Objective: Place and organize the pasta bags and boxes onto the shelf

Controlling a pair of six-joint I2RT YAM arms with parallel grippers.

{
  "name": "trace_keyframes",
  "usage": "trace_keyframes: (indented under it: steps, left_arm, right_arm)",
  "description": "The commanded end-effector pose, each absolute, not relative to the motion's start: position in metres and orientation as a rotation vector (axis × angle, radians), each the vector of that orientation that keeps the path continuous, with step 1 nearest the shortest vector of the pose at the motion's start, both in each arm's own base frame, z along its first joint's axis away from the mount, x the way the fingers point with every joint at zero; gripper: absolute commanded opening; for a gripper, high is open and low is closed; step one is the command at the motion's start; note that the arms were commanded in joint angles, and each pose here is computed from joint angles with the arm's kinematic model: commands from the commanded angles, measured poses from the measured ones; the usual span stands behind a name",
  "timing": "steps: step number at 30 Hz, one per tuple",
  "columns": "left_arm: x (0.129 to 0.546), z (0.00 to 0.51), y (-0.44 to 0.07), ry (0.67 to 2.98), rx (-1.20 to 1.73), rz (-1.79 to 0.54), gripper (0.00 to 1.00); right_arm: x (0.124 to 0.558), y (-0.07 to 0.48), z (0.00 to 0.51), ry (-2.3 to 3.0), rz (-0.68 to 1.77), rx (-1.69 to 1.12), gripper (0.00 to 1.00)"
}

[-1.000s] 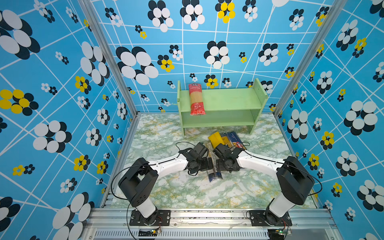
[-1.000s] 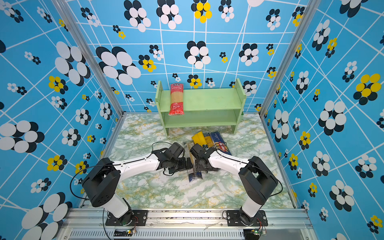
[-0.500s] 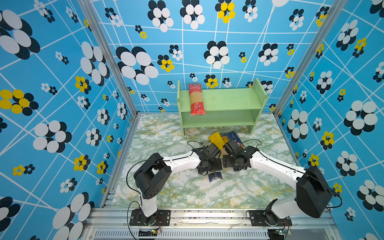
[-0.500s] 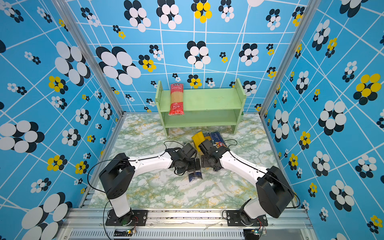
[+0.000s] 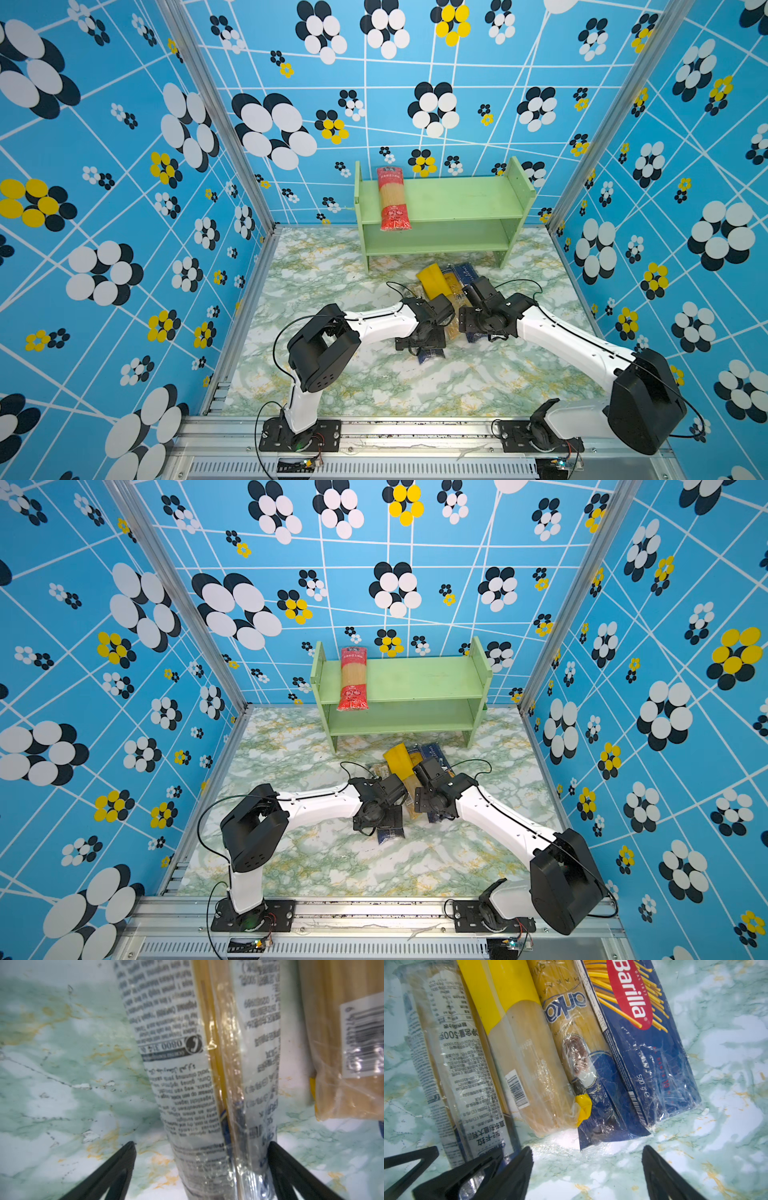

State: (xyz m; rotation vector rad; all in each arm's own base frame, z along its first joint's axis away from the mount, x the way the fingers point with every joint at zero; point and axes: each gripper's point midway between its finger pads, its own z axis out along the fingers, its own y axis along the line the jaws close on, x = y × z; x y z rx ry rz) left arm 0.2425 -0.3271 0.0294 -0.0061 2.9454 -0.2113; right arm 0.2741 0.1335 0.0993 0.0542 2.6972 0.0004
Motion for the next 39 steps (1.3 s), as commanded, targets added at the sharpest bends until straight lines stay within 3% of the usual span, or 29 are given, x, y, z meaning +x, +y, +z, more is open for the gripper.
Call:
trace_keyframes:
  steps: [1,8,15,26,39]
  left_arm:
    - [0.244,0.027,-0.314,2.941,0.036,-0.049,0.99]
    - [0.244,0.023,-0.309,2.933,0.1,0.105,0.99]
    - [0.238,0.012,-0.331,2.992,0.035,-0.126,0.99]
    - [0.232,-0.003,-0.341,3.037,0.039,-0.132,0.99]
    - [0.236,-0.012,-0.274,2.996,0.048,0.225,0.99]
  right_arm:
    - [0.267,0.124,0.096,2.712,-0.033,0.047,0.85]
    - [0.266,0.122,0.094,2.711,-0.035,0.052,0.85]
    - [0.265,0.119,0.093,2.715,-0.045,0.057,0.85]
    - [0.263,0.11,0.097,2.705,-0.065,0.064,0.86]
    - [0.263,0.113,0.093,2.711,-0.041,0.069,0.86]
